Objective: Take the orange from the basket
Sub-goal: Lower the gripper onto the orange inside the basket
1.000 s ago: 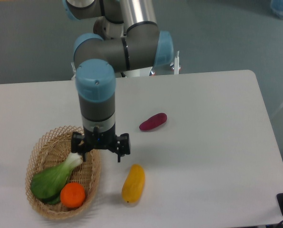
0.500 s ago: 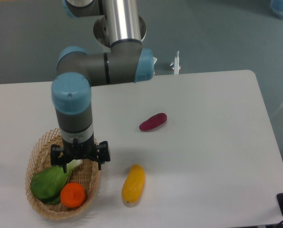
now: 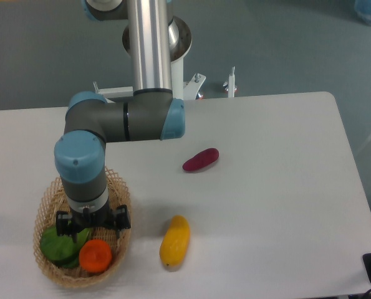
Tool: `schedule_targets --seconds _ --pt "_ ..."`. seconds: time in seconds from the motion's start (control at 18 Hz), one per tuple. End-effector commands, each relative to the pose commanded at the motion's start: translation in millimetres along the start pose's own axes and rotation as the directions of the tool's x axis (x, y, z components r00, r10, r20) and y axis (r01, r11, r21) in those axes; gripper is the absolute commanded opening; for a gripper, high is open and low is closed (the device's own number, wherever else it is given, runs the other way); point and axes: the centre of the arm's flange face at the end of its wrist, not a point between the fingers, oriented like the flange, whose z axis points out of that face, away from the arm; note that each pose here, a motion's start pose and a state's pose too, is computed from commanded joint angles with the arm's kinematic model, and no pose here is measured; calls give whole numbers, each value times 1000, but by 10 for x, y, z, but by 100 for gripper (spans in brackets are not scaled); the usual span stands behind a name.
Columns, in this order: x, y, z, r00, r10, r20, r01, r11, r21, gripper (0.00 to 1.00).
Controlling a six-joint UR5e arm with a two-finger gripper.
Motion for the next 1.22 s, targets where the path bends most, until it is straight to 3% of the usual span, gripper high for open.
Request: schedule_targets --seconds 0.22,0.67,1.22 --pt "82 -133 156 1000 17 0 -17 1000 17 100" --pt "84 -28 374 1000 10 17 -10 1000 -23 100" --pt "102 -73 416 1000 -9 21 10 1000 -20 100"
